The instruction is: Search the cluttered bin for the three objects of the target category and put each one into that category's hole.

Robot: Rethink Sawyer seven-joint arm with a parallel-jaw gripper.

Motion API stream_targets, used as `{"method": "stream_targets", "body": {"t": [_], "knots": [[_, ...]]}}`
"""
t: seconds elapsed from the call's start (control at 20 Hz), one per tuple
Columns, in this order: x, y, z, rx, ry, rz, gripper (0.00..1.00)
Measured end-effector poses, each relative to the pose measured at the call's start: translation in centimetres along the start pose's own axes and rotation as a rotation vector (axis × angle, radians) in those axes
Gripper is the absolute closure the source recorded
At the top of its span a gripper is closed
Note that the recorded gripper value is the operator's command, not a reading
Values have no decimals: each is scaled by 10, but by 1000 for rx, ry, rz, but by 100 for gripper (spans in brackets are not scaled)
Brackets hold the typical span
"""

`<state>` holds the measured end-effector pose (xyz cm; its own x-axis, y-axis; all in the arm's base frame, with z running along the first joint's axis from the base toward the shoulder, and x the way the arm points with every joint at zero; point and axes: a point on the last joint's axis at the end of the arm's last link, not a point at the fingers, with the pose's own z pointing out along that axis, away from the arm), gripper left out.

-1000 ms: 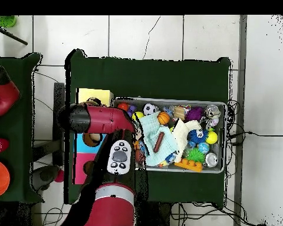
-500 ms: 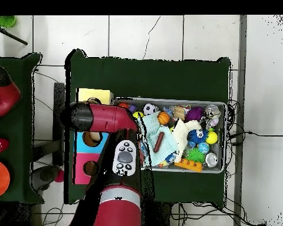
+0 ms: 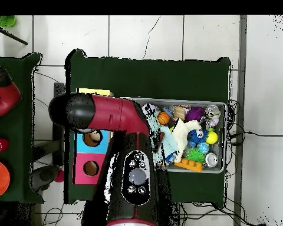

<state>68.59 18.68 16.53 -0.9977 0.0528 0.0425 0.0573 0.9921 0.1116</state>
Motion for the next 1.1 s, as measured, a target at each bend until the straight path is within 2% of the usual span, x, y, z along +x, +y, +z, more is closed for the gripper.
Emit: {"method": "stream_targets", "body": {"t": [0.05, 0.25, 0.45, 0.55, 0.7, 0.9, 1.1], "knots": [[0, -2, -15, -8, 11, 3, 100], [-4, -8, -42, -21, -2, 11, 100], [-8, -14, -52, -25, -19, 17, 100], [-9, -20, -53, -15, -22, 15, 100], [-8, -28, -51, 17, -24, -5, 100], [-4, -44, -42, 86, -30, -50, 100], [-8, -66, -36, 139, -77, -74, 100]]}}
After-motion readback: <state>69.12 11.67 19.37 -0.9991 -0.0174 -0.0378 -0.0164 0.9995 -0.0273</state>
